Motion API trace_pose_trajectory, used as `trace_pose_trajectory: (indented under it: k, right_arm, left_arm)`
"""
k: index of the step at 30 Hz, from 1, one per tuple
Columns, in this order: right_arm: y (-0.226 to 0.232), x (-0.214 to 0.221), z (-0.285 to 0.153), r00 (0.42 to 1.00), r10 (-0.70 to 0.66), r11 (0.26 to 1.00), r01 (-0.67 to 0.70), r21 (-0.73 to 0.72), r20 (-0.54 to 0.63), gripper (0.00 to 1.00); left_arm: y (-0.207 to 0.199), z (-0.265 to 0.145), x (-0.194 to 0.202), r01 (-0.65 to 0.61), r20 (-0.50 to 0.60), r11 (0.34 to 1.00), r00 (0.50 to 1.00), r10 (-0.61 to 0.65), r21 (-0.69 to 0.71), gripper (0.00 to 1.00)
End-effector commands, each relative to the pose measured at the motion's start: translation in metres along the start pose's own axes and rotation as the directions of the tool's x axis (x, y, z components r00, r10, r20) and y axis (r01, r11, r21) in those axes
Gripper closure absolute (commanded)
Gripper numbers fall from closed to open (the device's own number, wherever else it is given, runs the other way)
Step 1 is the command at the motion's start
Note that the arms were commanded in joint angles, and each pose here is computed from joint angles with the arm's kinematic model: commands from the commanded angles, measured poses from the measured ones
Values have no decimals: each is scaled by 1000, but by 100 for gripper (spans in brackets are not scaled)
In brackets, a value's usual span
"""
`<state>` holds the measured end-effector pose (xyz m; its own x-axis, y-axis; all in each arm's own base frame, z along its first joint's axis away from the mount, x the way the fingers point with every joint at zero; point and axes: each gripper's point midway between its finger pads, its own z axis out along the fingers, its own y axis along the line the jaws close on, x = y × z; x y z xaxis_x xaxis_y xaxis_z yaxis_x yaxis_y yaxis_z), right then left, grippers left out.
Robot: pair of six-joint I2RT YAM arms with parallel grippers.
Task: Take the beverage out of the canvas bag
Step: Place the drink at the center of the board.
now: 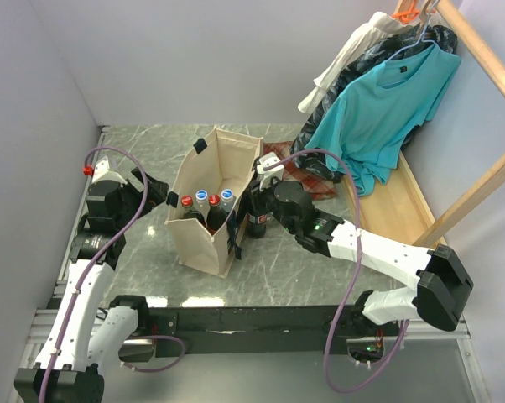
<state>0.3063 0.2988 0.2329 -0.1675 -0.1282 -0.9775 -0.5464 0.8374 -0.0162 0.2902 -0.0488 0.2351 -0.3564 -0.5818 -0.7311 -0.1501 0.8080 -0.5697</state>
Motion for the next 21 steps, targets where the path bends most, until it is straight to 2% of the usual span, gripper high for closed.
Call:
trace_pose_trajectory:
  k: [1, 3, 4, 9, 10, 14, 15, 16, 21]
  right_arm:
    - [3, -79, -6, 968, 85, 996, -84, -15, 235, 100]
    - [0, -77, -7, 970, 87, 996, -88, -6, 227, 98]
    - [1, -76, -8, 971, 85, 996, -86, -6, 223, 90]
    - [-3, -69, -8, 979, 74, 997, -78, 14, 190, 80]
    - [-2, -68, -8, 980, 72, 997, -76, 13, 185, 71]
    - [-2, -65, -7, 983, 72, 997, -75, 16, 170, 63]
    - [-2, -65, -7, 983, 74, 997, -78, 17, 169, 54]
    - [-2, -65, -7, 983, 74, 997, -78, 17, 167, 50]
    - [-2, -66, -5, 984, 76, 997, -80, 21, 160, 44]
  left_arm:
    - [-1, -2, -7, -11, 28, 1000, 1000, 11, 4, 4]
    - [-1, -1, -6, -10, 25, 1000, 1000, 9, 4, 4]
    - [-2, -1, -7, -10, 28, 1000, 1000, 10, 6, 4]
    - [-2, -1, -6, -8, 25, 1000, 1000, 8, 10, 4]
    - [-2, -1, -5, -7, 24, 1000, 1000, 7, 11, 4]
    - [-2, -2, -5, -5, 22, 1000, 1000, 5, 14, 4]
    - [-2, -2, -4, -5, 21, 1000, 1000, 5, 13, 4]
    - [-2, -2, -6, -6, 25, 1000, 1000, 6, 12, 4]
    - [-4, -4, -7, -6, 27, 1000, 1000, 5, 17, 4]
